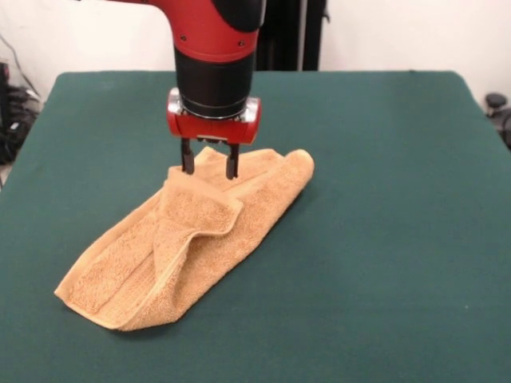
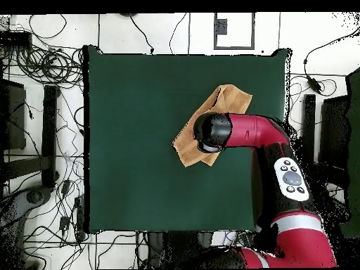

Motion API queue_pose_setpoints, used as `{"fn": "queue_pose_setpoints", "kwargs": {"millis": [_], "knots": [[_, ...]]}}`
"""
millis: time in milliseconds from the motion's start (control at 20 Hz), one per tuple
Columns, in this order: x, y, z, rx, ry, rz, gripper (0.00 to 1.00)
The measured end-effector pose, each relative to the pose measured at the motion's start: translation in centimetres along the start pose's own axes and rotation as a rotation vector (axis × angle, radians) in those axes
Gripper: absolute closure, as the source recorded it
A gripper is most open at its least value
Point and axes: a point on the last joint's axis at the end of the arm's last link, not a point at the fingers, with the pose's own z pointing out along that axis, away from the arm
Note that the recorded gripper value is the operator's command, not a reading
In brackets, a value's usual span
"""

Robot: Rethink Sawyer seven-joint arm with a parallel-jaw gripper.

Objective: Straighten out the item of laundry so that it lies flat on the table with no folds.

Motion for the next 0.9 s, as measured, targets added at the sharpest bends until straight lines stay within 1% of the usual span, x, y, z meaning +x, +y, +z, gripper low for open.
{"fn": "queue_pose_setpoints", "kwargs": {"millis": [200, 600, 900], "knots": [[0.1, -0.2, -0.5, -0.001, -0.003, 0.006, 0.00], [0.6, -1.1, -2.7, -0.004, -0.011, 0.025, 0.00], [0.6, -1.3, -2.8, 0.002, -0.013, 0.020, 0.00]]}}
